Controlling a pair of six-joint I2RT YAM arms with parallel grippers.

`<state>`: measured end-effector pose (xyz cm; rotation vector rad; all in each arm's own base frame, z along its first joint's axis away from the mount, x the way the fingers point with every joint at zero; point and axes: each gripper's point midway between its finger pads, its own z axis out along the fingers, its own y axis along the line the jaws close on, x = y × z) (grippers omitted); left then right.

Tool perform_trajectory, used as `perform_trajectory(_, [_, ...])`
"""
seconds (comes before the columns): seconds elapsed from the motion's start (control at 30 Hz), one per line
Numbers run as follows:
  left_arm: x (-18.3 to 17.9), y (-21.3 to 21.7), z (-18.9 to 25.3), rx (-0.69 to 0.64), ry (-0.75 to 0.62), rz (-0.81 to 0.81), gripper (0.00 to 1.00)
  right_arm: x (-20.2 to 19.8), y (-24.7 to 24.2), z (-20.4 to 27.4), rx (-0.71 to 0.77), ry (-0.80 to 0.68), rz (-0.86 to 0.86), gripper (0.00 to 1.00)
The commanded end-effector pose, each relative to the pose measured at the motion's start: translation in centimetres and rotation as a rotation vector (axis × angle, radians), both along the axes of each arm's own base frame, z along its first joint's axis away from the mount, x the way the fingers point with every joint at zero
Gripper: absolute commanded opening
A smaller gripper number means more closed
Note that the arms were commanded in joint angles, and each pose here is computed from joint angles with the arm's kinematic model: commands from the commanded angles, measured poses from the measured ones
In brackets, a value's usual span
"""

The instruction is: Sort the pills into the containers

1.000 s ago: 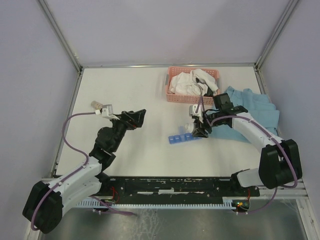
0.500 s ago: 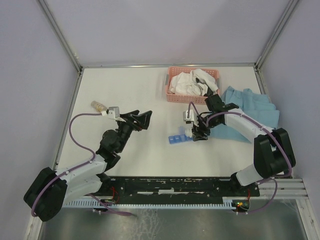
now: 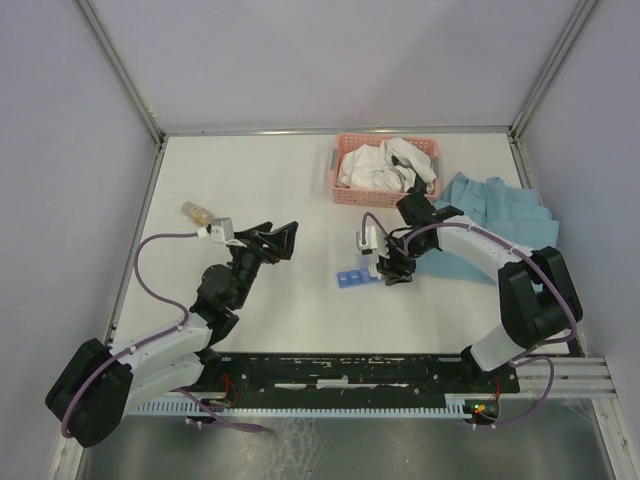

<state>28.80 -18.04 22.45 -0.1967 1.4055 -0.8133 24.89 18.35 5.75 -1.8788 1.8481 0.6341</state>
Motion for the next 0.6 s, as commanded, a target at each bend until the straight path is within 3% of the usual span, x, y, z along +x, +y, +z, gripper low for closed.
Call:
perform_trajectory(0.0, [-0.11, 0.81, 1.68, -0.028, -0.063, 0.036, 0.99, 1.42, 0.37, 0.73, -0.021, -0.046, 0.001, 0.01])
perform_trajectory(0.57, [-0.19, 0.94, 1.60, -0.029, -0.065, 0.039, 0.99, 1.50, 0.27, -0.16, -0.093, -0.041, 0.006, 0.01])
